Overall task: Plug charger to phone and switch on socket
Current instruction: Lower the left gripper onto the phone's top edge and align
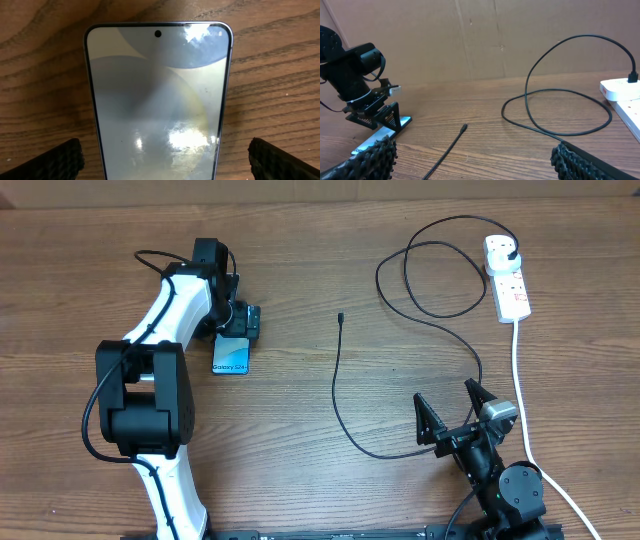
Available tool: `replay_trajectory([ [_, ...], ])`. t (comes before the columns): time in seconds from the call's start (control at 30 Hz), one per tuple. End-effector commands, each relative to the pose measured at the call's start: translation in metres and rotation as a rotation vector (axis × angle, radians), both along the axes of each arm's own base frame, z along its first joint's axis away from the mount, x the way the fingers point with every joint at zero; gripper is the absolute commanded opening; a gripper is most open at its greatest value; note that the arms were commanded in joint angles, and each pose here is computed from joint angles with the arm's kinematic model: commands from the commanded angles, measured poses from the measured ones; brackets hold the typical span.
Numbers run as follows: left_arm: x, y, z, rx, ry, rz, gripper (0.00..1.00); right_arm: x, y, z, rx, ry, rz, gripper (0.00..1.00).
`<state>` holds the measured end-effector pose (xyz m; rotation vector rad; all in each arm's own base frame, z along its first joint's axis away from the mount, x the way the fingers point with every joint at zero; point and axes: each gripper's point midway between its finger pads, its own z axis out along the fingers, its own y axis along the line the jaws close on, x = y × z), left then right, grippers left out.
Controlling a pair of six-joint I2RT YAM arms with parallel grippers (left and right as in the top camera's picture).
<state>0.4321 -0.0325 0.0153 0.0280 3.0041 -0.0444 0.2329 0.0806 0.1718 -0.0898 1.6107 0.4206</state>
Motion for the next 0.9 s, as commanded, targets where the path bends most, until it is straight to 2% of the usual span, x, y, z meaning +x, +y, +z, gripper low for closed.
replay_trajectory([
  [0.0,0.001,-0.002,-0.005,0.005,0.007,-0.014,1.00,0.000,0.001,-0.001,0.004,-0.004,0.006,1.00],
  [0.87,0.001,-0.002,-0.016,0.006,0.022,-0.014,1.00,0.000,0.001,-0.001,0.004,-0.005,0.006,1.00],
])
